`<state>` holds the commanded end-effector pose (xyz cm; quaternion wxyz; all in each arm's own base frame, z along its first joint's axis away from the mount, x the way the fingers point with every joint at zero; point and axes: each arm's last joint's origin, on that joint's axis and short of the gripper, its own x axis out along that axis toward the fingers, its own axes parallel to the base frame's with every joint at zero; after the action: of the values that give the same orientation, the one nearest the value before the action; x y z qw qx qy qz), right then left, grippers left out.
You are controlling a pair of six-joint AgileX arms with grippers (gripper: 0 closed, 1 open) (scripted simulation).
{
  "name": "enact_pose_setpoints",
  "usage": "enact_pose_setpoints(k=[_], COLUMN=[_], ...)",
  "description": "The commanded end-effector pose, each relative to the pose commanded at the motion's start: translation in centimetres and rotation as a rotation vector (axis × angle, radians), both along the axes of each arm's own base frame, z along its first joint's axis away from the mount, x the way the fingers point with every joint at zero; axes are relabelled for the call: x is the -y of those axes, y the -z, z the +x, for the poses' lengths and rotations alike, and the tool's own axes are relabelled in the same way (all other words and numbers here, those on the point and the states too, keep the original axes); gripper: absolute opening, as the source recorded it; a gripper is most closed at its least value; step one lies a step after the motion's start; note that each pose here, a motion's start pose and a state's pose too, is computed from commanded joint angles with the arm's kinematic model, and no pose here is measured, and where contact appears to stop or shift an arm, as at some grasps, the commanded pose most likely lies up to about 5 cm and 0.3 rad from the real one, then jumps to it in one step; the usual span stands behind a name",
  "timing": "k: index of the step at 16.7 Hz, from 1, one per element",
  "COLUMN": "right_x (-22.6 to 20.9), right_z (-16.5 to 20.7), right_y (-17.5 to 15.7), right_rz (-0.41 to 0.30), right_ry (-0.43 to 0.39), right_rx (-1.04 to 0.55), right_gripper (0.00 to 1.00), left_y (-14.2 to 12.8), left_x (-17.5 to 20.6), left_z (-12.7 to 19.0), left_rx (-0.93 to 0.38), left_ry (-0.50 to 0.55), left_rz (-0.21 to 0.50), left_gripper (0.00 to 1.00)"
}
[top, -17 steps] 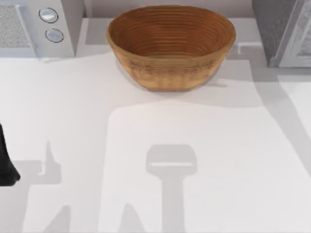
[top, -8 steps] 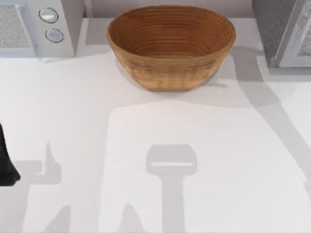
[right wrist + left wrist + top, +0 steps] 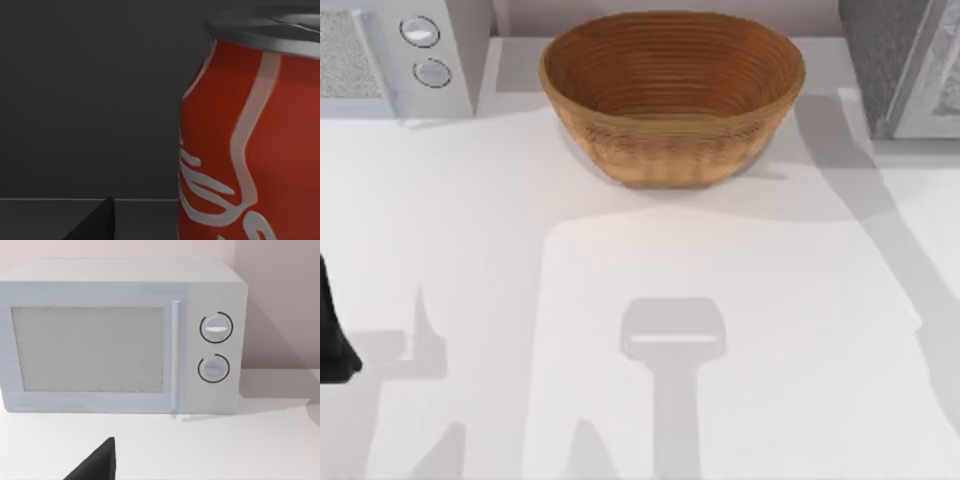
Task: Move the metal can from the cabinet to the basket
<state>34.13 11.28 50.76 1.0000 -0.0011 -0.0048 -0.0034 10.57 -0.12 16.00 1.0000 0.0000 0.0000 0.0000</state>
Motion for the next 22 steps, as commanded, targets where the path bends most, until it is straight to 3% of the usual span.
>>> enact_pose_setpoints(k=[5, 18, 22], right_x=[0.05, 0.05, 0.05], right_z=[0.59, 0.59, 0.59], right_y=[0.06, 0.06, 0.06], right_rz=[0.000, 0.000, 0.000], right_ry=[0.000, 0.000, 0.000], right_rx=[0.000, 0.000, 0.000], right_gripper=[1.00, 0.02, 0.00], left_y=[0.00, 0.00, 0.00], left_x=[0.00, 0.00, 0.00], left_z=[0.00, 0.00, 0.00], left_rx=[0.000, 0.000, 0.000], left_ry=[0.000, 0.000, 0.000], left_rz=[0.000, 0.000, 0.000], left_gripper=[1.00, 1.00, 1.00])
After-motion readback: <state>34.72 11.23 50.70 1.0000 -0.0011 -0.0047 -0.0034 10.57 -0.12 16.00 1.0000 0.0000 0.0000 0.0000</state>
